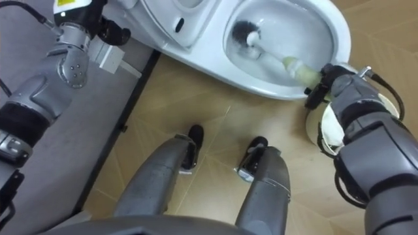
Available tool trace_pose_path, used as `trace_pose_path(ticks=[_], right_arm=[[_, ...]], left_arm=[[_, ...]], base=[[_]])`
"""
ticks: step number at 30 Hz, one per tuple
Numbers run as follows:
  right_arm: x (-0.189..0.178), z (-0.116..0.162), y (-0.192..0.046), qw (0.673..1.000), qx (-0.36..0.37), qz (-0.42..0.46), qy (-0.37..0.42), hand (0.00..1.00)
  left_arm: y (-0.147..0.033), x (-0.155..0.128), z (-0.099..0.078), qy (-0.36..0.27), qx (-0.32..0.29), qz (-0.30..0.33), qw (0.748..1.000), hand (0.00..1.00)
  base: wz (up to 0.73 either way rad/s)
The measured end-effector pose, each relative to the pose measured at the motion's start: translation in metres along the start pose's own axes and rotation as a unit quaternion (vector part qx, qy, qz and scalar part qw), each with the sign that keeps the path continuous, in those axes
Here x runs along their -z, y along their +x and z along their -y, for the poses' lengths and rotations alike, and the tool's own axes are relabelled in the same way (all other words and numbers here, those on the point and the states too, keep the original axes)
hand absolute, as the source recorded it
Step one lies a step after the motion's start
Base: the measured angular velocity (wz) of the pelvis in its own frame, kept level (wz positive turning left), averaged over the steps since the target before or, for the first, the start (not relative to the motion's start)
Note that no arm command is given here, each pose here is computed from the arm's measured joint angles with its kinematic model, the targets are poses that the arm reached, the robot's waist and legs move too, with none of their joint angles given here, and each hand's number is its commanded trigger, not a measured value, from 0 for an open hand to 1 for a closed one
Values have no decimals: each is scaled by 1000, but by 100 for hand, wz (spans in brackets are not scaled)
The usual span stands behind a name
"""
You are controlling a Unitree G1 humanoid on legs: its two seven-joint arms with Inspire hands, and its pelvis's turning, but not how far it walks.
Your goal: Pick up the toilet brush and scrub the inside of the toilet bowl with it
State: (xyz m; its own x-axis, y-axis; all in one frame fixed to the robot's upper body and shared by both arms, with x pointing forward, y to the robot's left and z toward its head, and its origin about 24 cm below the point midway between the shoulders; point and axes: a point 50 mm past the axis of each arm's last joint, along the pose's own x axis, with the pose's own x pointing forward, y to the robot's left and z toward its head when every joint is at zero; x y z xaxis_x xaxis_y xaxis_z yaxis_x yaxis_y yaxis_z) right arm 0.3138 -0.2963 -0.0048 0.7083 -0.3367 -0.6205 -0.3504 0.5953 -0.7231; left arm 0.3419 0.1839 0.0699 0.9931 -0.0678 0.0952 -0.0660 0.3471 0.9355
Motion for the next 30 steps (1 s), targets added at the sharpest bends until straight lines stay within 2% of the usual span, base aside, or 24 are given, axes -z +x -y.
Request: trace_pose_path(ticks=[4,9,13,22,30], right_arm=[[-3,8,0,1000,12,10,-2,100],[-12,0,-1,997,-13,22,-74,100],[-14,-2,-1,994,-27,25,-101,100],[-6,-12,-1,994,-39,7,-101,100],[0,2,0,996,10,4,-89,100]], left_arm=[[1,0,-3,1,-3,2,1000,0],[5,-1,-3,3,8,6,1000,0],[5,-2,-4,-2,9,3,1000,0],[2,4,4,-3,28,-10,1000,0],[2,-1,2,-7,12,-4,1000,0]], base=[[-1],[-4],[-9],[-2],[6]])
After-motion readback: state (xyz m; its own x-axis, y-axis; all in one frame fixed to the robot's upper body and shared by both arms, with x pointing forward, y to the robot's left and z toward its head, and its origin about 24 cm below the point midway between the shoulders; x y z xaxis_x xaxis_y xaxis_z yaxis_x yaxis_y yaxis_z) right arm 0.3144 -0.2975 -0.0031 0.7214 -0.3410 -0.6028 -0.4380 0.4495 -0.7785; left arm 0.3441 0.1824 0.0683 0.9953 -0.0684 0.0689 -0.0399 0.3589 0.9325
